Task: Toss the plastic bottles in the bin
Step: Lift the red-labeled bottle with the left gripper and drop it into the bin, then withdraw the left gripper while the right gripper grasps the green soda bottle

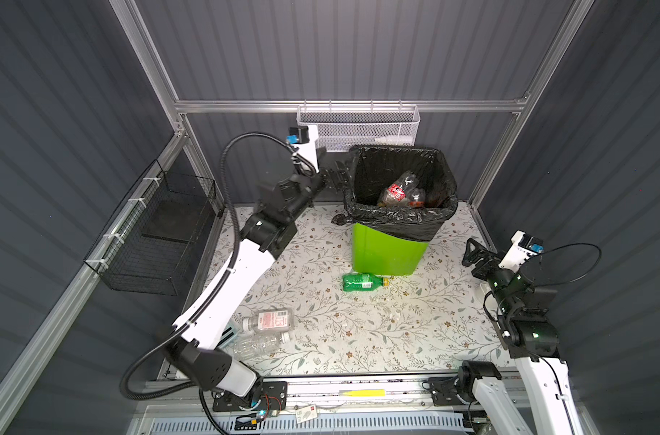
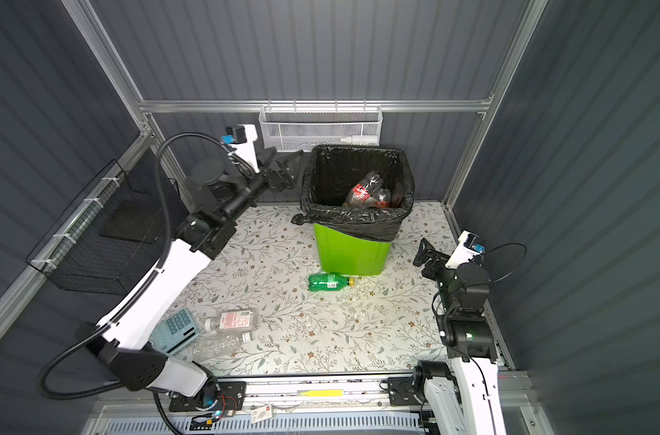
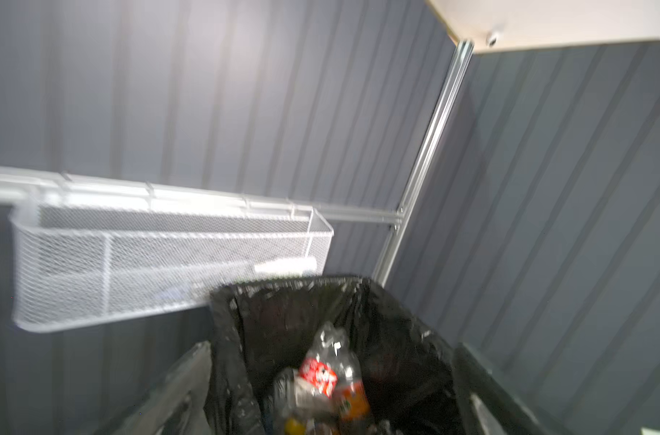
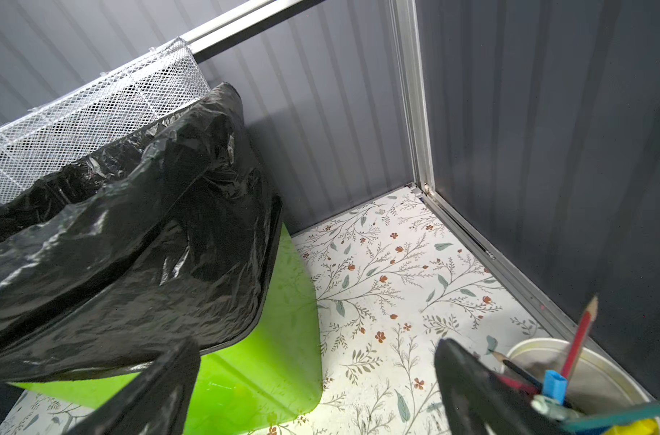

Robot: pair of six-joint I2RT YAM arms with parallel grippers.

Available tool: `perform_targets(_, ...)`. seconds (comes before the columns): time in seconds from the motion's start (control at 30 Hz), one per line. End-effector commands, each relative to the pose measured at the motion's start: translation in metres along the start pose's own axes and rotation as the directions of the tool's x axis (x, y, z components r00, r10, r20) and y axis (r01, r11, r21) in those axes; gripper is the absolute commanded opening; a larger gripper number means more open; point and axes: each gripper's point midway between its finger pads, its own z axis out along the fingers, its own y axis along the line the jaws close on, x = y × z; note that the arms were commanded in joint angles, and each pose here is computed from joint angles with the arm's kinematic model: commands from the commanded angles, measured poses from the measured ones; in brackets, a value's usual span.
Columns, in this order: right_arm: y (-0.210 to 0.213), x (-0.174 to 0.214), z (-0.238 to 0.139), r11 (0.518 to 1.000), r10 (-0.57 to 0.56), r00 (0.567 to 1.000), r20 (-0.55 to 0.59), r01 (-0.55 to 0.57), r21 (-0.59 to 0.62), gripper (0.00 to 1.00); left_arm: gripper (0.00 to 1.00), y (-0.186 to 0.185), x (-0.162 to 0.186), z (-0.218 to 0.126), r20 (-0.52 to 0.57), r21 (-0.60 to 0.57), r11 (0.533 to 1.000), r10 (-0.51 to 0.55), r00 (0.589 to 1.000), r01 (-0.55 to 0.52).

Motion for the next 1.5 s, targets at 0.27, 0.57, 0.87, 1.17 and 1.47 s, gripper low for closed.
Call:
perform_targets(0.27,0.067,0.052,-0.001,0.933,-0.241,0.969,-0.048,0.218,-0.286,0.99,1.00,0.093,0.073,-0.030,-0.209,-0.376,0.915,0.070,0.975,-0.146)
perform_targets(0.57,0.148,0.159,0.008,0.734,-0.590,0.792,-0.157,0.446,-0.512,0.99,1.00,0.168,0.123,-0.063,-0.288,-0.550,0.832,-0.108,0.951,-0.072)
perform_targets(0.87,0.202,0.244,0.018,0.444,-0.870,0.464,-0.167,0.588,-0.676,0.99,1.00,0.230,0.189,-0.127,-0.308,-0.754,0.656,-0.323,0.895,-0.023)
perform_targets(1.17,0.217,0.292,0.031,0.223,-0.973,0.182,-0.142,0.584,-0.781,0.99,1.00,0.263,0.220,-0.173,-0.275,-0.830,0.557,-0.450,0.850,0.026)
perform_targets(1.47,0.210,0.327,0.042,0.103,-0.992,-0.006,-0.130,0.564,-0.820,0.96,1.00,0.270,0.225,-0.187,-0.259,-0.849,0.527,-0.475,0.841,0.036)
